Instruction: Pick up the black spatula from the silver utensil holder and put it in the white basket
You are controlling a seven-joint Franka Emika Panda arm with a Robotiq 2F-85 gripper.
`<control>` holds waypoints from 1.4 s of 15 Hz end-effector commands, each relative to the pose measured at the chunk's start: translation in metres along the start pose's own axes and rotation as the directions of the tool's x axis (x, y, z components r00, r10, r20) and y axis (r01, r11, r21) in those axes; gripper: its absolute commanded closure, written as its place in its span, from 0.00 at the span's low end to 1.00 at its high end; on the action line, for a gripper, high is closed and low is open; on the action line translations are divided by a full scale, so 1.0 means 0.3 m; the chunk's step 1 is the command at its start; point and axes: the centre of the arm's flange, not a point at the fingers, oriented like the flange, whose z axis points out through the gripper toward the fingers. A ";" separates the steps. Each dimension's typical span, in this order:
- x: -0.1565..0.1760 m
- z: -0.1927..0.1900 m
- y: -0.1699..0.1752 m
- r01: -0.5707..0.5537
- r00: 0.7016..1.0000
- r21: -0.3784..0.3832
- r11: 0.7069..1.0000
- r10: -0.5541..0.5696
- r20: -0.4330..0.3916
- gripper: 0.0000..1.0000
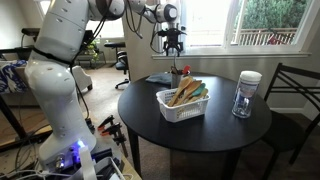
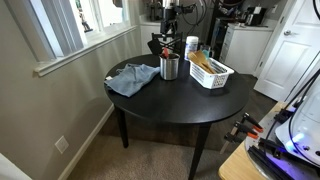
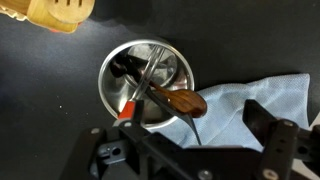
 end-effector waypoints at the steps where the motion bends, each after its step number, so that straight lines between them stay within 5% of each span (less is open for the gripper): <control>1: 0.067 -0.015 -0.019 0.081 0.997 0.014 0.997 -0.081 -0.015 0.00; 8: 0.080 0.000 -0.049 0.254 0.965 -0.070 0.965 -0.257 -0.042 0.00; 17: 0.070 0.002 -0.060 0.219 0.975 -0.044 0.975 -0.220 -0.027 0.00; 21: 0.109 0.038 -0.061 0.169 0.977 -0.126 0.978 -0.183 -0.107 0.00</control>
